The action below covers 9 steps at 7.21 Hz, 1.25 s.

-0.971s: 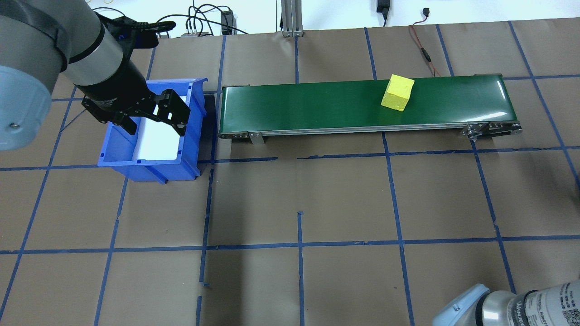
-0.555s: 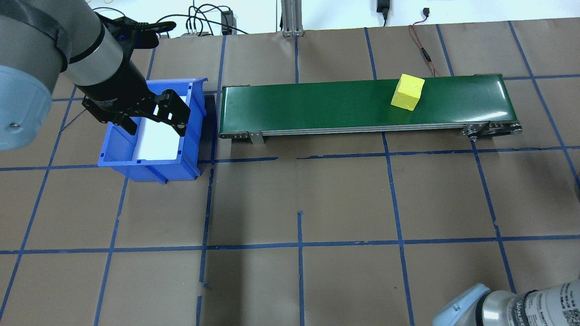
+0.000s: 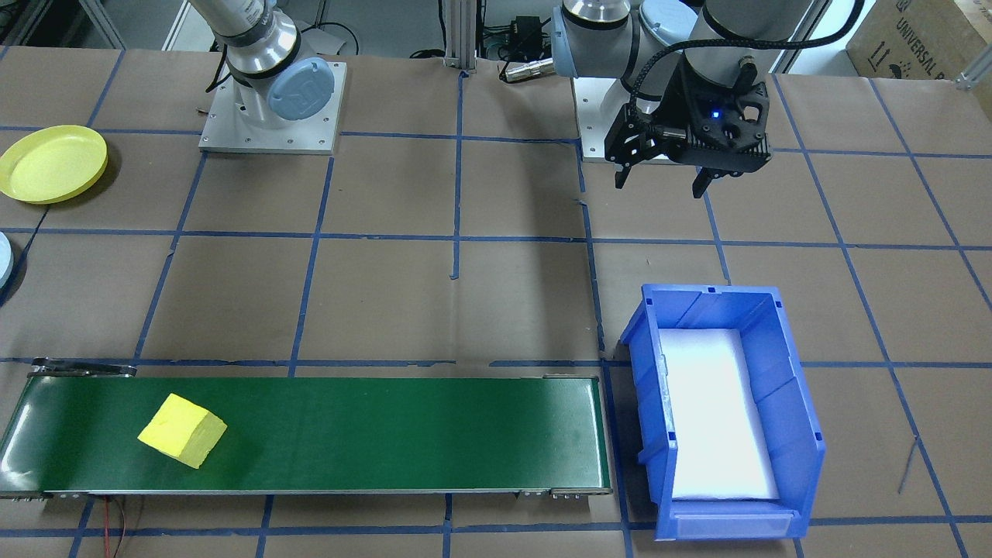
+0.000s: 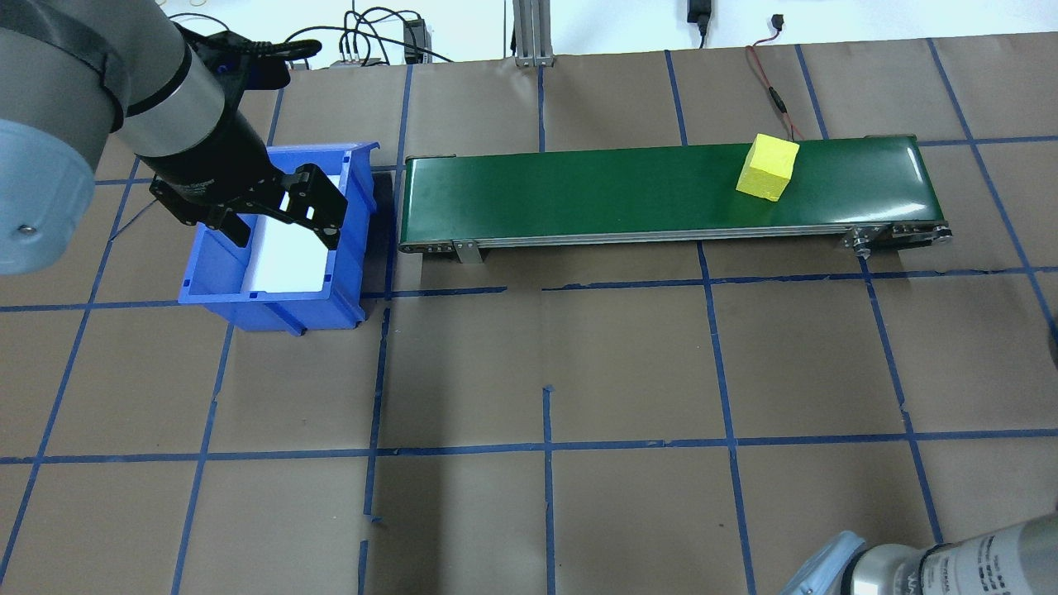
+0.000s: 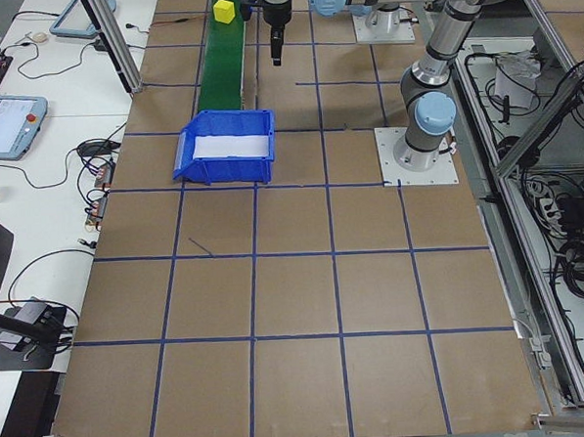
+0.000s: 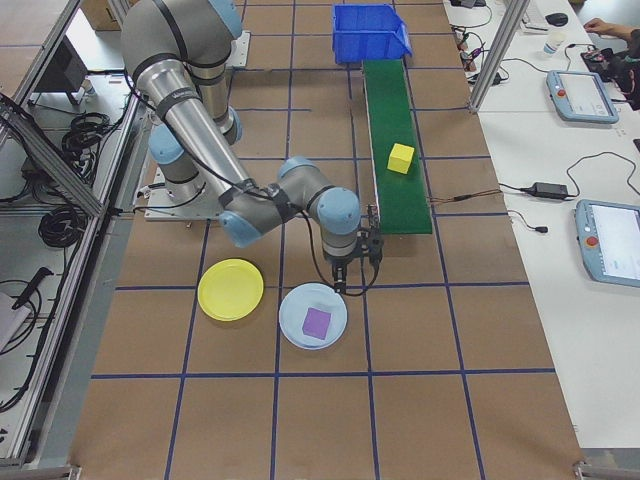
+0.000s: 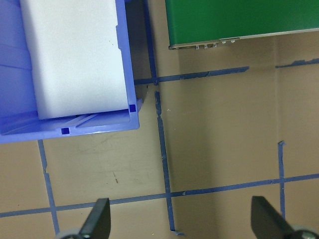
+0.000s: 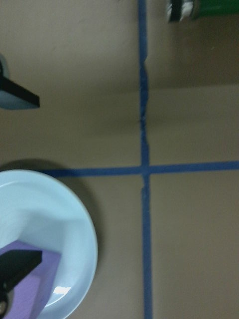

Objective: Move block left to right into plate

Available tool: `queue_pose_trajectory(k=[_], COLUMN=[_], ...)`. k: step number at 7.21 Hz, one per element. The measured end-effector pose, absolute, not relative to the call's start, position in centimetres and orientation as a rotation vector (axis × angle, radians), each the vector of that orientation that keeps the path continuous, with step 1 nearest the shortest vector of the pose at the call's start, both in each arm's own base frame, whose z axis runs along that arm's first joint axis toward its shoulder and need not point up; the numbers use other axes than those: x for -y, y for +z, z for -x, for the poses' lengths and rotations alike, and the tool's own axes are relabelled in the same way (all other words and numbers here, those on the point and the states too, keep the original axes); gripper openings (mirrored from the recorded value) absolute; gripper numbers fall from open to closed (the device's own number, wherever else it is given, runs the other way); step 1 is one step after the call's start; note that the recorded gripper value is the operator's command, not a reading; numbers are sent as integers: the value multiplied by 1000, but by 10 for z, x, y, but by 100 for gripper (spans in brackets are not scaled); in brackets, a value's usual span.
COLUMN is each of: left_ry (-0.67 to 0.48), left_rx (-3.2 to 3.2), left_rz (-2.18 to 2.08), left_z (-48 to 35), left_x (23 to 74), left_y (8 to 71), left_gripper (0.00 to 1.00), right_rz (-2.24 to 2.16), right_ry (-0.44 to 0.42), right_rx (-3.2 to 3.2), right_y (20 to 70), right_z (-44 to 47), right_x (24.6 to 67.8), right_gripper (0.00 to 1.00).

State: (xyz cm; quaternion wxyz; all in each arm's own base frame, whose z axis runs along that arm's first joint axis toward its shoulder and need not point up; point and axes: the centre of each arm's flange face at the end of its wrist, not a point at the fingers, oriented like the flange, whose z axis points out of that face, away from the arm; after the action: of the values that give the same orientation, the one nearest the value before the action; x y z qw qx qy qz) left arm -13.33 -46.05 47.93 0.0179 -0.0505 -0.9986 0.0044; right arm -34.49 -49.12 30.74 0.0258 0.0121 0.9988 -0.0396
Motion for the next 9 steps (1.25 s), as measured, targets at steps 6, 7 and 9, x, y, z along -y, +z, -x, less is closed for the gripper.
queue_pose_trajectory(k=[6,7,9], left_ry=[13,13,12], left_rx=[3103,3103,3102], left_rz=[155,154,155], left_z=[133,133,133], left_x=[460,460,460], left_y=[479,479,479], left_gripper=[100,100,100], right_rz=[-337,-360,-411], right_ry=[-458,-460,-414], right_rx=[-2668,-2657,-2642], right_y=[297,294,287], right_z=[215,205,171], right_x=[626,637,652], right_gripper=[100,100,100])
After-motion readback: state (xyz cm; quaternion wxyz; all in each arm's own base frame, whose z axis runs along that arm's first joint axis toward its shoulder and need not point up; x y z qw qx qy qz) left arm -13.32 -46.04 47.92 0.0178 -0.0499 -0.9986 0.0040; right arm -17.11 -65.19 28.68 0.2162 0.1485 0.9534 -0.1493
